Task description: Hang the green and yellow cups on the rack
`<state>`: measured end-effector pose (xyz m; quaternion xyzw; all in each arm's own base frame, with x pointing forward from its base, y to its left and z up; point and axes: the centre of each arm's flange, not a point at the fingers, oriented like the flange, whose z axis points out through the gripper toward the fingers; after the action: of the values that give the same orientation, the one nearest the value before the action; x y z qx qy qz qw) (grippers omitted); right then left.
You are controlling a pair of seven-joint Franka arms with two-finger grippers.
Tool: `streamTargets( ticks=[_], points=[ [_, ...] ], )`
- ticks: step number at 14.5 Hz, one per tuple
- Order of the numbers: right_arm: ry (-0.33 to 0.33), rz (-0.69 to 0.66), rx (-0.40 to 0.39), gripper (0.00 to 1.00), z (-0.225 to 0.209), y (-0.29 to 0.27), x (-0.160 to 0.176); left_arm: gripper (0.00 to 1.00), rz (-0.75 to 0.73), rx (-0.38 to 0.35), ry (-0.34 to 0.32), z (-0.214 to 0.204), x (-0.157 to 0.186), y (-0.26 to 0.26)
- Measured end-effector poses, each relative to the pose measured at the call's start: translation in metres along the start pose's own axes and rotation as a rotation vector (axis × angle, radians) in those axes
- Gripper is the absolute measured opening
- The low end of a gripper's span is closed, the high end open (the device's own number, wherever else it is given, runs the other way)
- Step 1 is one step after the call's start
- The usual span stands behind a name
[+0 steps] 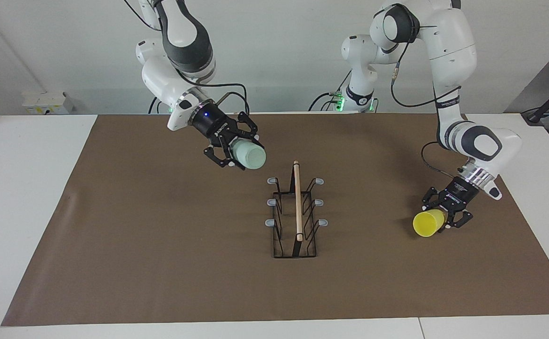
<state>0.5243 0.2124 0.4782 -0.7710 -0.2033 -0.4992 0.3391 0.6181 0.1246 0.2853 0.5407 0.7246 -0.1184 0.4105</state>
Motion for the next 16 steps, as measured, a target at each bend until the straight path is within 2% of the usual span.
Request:
streamTargets(
  ticks=[3,6,8,13,16],
  points=[
    [0.118,0.029,0.010,0.70,0.006,-0.007,-0.026,0.68,0.094,-0.003,0.018,-0.027,-0.028,0.012],
    [0.185,0.060,0.030,0.70,0.012,-0.013,-0.046,0.68,0.191,0.000,0.039,-0.057,-0.058,0.021],
    [0.225,0.076,0.054,0.70,0.018,-0.020,-0.059,0.68,0.260,0.026,0.075,-0.070,-0.071,0.025],
    [0.237,0.101,0.124,0.70,0.032,-0.020,-0.094,0.68,0.390,0.084,0.144,-0.082,-0.101,0.032],
    [0.223,0.118,0.139,0.70,0.038,-0.016,-0.113,0.68,0.478,0.133,0.179,-0.080,-0.132,0.030]
  ],
)
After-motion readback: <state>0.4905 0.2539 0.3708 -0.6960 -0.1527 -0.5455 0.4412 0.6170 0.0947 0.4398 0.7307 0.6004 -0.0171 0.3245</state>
